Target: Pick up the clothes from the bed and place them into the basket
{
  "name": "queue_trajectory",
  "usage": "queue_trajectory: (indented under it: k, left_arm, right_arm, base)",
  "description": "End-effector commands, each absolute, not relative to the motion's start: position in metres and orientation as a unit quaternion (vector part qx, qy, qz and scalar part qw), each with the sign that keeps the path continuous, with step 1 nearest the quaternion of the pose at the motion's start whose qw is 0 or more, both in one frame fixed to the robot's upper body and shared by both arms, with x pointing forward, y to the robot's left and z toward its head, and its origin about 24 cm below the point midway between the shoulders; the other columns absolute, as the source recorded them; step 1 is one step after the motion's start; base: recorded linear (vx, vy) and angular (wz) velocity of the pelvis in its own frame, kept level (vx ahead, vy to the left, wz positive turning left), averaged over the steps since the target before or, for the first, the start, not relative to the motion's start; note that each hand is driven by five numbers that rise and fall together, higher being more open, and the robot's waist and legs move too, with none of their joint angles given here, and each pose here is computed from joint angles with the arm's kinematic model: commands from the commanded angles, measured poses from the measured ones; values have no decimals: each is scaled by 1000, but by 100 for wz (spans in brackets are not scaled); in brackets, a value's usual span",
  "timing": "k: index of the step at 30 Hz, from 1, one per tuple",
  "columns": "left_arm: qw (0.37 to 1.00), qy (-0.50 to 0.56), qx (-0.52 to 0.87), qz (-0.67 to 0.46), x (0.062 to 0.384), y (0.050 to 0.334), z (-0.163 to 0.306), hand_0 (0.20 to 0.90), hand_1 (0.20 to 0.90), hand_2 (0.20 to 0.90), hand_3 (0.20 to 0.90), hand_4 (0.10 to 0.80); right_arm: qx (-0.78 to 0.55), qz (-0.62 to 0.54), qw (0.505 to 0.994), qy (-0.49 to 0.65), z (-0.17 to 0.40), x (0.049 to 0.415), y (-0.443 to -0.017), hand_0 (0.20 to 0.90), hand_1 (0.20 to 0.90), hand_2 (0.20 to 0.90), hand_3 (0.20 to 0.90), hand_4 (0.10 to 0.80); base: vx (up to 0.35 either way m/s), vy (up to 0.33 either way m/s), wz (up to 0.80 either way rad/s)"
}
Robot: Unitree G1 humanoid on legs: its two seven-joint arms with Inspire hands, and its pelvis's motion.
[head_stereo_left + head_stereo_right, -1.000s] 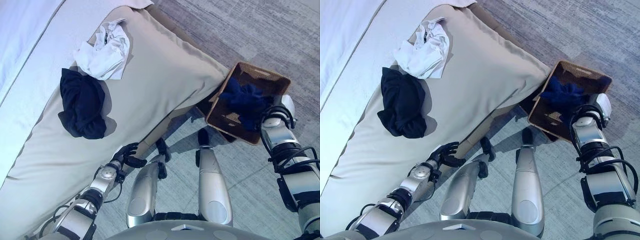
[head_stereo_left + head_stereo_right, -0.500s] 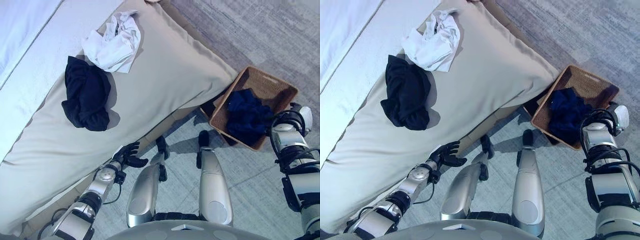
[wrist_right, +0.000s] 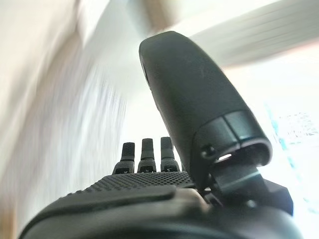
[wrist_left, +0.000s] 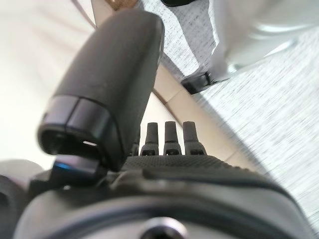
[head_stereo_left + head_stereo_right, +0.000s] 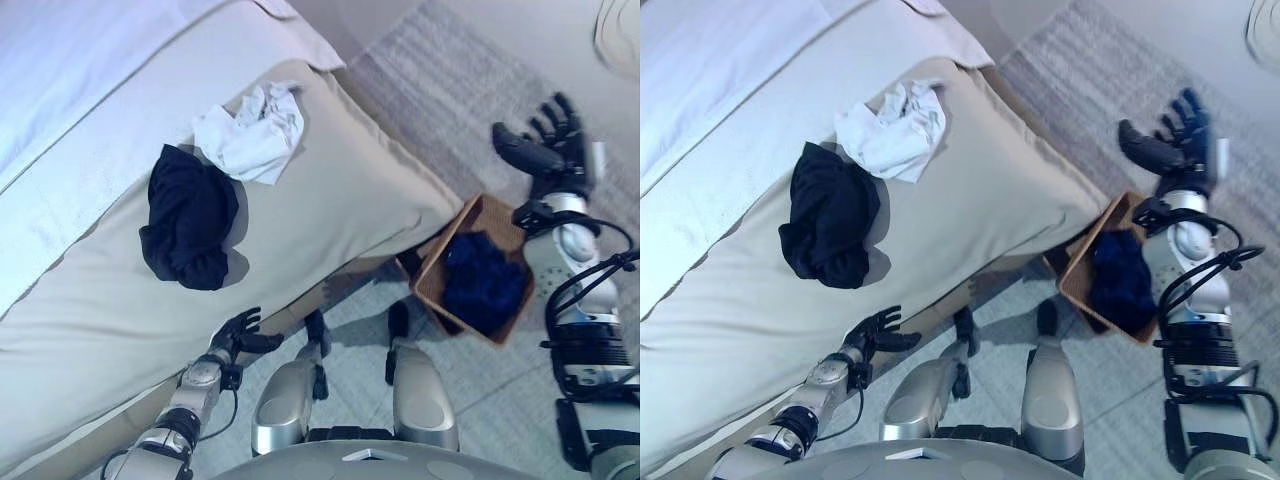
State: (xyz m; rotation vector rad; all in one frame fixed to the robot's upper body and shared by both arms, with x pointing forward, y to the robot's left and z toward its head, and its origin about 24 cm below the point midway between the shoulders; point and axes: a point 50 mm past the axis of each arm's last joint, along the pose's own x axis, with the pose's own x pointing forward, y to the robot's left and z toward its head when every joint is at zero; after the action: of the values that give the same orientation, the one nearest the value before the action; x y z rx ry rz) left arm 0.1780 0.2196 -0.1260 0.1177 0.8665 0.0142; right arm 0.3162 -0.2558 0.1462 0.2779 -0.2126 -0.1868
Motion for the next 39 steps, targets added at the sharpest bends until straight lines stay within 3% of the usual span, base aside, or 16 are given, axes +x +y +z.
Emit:
queue_trajectory:
  k: [1,2,3,5,14,20,26,29,39]
  left_arm:
    - [857,505,95,45,111,260,-143,900,900,900,900,800]
    - [857,505,95,45,110,260,-143,900,900,900,900,800]
    - [843,526,98,53,93,268,-146,900,900,900,900,800]
    - [834,539,99,62,84,276,-145,900,900,900,900,800]
    - [821,558,96,74,81,288,-143,900,900,900,900,800]
    - [840,532,90,52,105,282,-138,900,900,900,900,800]
    - [855,507,107,13,133,279,-128,900,900,900,900,800]
    - [855,504,121,-13,136,275,-128,900,900,900,900,800]
    - [884,454,110,-6,171,274,-110,900,900,900,900,800]
  right_arm:
    - [98,-29,977,-188,176,320,-238,900,900,900,900,800]
    - [98,-28,977,-188,176,321,-238,900,900,900,900,800]
    - [-13,1,988,-152,171,327,-232,900,900,900,900,800]
    - [-75,29,989,-124,172,334,-226,900,900,900,900,800]
    - [-306,68,946,-83,188,369,-191,900,900,900,900,800]
    - [-475,34,877,-66,192,380,-187,900,900,900,900,800]
    - [-543,-47,835,-70,222,392,-202,900,900,900,900,800]
    - [-607,-64,788,-76,236,395,-206,900,900,900,900,800]
    - [-658,-147,732,-95,264,395,-209,900,900,900,900,800]
  base:
    - [109,67,20]
    - [183,135,28]
    - [116,125,29]
    - [69,134,33]
    - [40,98,5]
    - [15,56,18]
    - [-91,-28,37]
    - [-11,16,26]
    - [-40,3,27]
